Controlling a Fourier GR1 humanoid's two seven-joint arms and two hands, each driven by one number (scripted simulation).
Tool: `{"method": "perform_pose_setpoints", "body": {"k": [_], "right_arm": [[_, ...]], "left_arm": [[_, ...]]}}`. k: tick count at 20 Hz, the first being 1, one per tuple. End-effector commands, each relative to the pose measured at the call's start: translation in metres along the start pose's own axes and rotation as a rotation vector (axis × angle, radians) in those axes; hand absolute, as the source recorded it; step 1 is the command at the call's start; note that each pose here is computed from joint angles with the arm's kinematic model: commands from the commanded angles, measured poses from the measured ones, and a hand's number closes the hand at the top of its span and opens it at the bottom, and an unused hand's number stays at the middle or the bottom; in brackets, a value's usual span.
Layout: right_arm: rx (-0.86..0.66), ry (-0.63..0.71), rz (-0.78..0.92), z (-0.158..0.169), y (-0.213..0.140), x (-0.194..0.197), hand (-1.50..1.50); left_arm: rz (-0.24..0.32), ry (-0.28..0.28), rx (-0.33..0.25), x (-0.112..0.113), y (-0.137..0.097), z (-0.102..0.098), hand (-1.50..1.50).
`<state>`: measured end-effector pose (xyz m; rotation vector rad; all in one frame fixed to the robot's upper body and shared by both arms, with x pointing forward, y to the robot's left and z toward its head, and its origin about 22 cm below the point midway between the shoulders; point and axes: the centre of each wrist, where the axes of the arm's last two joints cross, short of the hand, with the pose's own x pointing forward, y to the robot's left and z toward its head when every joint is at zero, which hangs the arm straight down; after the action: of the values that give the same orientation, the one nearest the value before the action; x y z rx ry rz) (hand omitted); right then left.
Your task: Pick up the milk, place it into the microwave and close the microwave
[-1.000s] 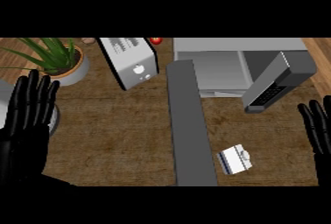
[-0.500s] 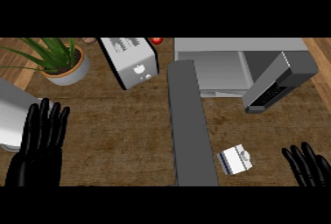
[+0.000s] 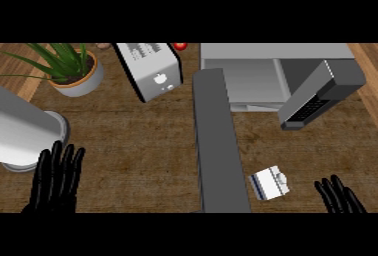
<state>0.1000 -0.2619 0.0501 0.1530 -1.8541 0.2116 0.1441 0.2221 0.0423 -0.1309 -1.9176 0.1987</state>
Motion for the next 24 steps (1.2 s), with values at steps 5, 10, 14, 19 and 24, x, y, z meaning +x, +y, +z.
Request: {"method": "perform_pose_setpoints", "body": {"k": [5, 10, 14, 19, 24], "right_arm": [[-0.042, 0.037, -0.046, 0.006, -0.018, -0.053, -1.50], [-0.089, 0.063, 0.012, 0.003, -0.011, -0.081, -1.50], [-0.159, 0.082, 0.024, -0.008, -0.010, -0.119, -1.50], [-0.186, 0.126, 0.064, 0.009, -0.011, -0.147, -1.50], [-0.186, 0.111, 0.067, 0.013, -0.023, -0.186, -1.50]], "left_arm": [[0.002, -0.014, -0.009, -0.002, 0.015, 0.021, -1.50], [0.011, -0.012, 0.008, -0.003, 0.001, 0.038, -1.50], [-0.003, -0.011, -0.007, -0.004, 0.005, 0.052, -1.50], [-0.004, -0.006, -0.008, 0.003, 0.001, 0.054, -1.50], [0.006, -0.010, -0.006, -0.009, 0.021, 0.045, -1.50]]}}
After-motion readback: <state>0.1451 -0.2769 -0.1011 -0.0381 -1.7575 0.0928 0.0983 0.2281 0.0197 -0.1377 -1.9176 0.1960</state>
